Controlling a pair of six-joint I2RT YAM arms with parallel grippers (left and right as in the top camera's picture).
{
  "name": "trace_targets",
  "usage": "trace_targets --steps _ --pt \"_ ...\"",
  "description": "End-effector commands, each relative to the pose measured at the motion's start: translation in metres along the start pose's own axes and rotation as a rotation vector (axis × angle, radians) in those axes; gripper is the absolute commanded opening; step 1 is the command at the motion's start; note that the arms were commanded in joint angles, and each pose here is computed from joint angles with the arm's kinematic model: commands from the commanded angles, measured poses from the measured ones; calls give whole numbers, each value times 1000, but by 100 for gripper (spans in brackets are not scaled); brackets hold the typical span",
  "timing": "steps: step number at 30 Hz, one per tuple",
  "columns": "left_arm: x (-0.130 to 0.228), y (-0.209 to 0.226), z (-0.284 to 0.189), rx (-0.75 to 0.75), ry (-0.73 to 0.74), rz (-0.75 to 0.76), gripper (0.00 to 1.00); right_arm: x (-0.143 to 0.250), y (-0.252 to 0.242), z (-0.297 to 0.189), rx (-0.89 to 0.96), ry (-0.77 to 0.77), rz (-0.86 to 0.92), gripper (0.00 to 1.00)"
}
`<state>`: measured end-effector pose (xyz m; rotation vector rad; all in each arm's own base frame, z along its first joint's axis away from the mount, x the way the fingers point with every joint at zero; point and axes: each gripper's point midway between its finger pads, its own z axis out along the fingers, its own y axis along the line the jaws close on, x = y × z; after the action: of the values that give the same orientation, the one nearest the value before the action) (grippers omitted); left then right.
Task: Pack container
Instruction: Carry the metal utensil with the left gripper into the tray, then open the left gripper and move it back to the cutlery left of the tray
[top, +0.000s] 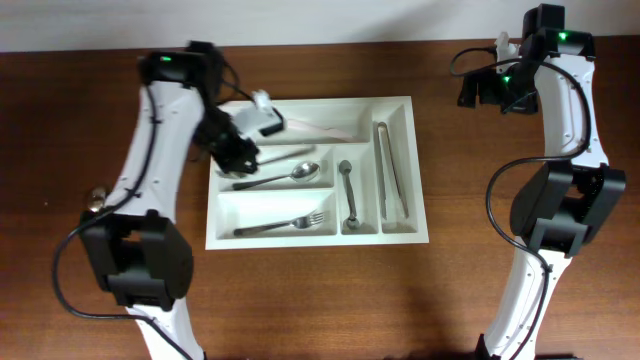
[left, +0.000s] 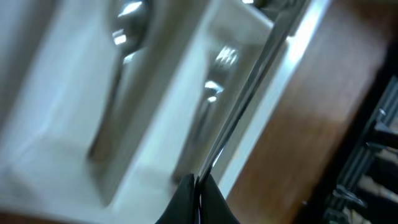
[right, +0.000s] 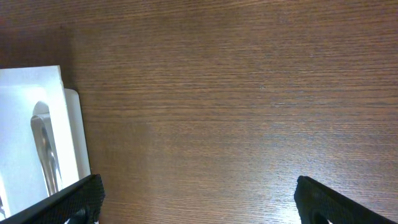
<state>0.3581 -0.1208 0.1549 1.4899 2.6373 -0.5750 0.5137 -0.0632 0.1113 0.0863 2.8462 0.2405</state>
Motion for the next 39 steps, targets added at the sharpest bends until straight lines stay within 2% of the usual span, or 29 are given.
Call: trace_targets --steps 1,9,21,23,24,26,28,32,36,39 --pt "-11 -30 21 72 30 104 1 -12 2 -30 8 -72 -2 99" --pt "13 -51 66 131 183 133 2 -12 2 -30 8 -72 -2 99" --pt "42 -37 92 150 202 66 2 -12 2 -30 8 -71 -2 99" --pt "48 -35 96 140 224 66 14 -12 2 -30 8 -72 -2 99" --pt "50 -34 97 135 234 67 23 -12 2 -30 8 -71 -2 99" --pt "51 -33 97 133 235 67 50 -12 2 -30 8 -72 -2 99" --pt "49 -33 96 129 233 59 54 -12 2 -30 8 -72 -2 99" --pt "35 -23 84 78 196 5 54 -12 2 -30 8 -72 -2 99" --pt "11 2 44 -27 97 -75 54 -12 2 -30 8 -72 -2 99" --pt "1 31 5 -135 -2 -219 55 -12 2 -30 8 -72 -2 99"
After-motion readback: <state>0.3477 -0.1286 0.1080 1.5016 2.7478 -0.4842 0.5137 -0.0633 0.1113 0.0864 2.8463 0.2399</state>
